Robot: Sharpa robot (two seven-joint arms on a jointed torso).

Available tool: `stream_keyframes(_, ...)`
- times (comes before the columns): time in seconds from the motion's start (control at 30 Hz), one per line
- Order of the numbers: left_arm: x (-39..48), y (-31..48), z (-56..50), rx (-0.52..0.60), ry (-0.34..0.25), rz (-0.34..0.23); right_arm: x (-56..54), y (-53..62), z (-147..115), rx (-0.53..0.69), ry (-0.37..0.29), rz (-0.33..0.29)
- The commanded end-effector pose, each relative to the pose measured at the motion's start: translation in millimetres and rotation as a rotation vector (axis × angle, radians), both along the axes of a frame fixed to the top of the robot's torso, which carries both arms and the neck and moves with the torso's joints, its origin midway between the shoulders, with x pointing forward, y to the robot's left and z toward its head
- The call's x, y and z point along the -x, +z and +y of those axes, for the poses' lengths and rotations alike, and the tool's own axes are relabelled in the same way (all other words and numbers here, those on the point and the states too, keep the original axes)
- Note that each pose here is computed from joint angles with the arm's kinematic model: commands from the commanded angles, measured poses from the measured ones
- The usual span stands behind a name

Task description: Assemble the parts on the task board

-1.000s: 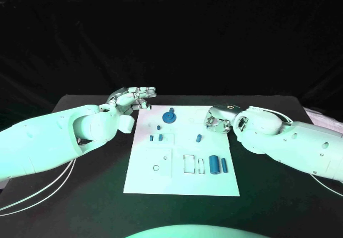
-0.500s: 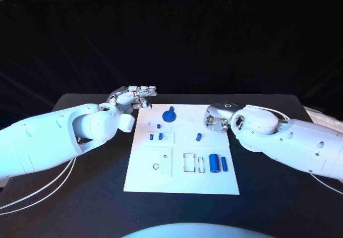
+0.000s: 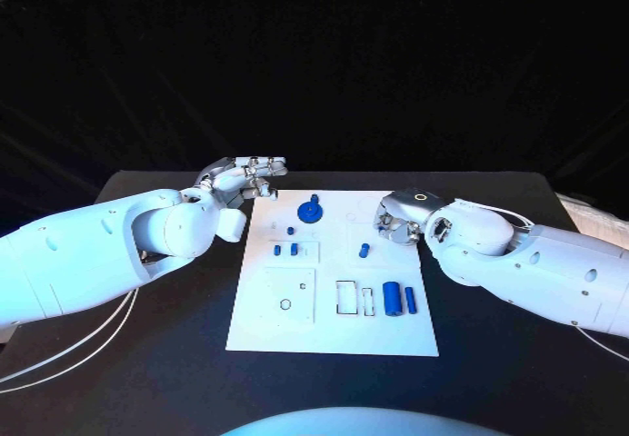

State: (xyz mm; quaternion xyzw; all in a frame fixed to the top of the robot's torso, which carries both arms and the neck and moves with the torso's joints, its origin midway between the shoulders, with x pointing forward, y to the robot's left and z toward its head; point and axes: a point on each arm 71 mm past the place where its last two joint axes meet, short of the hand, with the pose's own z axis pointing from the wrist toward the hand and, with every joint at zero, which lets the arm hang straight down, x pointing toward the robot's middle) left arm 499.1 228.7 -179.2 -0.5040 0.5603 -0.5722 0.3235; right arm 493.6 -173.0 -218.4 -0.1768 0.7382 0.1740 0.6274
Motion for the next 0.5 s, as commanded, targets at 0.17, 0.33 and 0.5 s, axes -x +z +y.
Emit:
stream_keyframes(0.17, 0.2, 0.7, -1.2, -0.01, -0.008, -0.015, 4.3, 6.7, 0, -0.059, 0.006, -0.046)
stream_keyframes(0.33, 0.0, 0.4, -0.9, -0.015, -0.007, -0.015, 6.8, 12.2, -3, -0.082, 0.005, -0.051)
stream_keyframes(0.5, -0.7, 0.0, 0.6, -0.021, -0.002, -0.017, 8.9, 19.9, -6, -0.106, 0.0, -0.052)
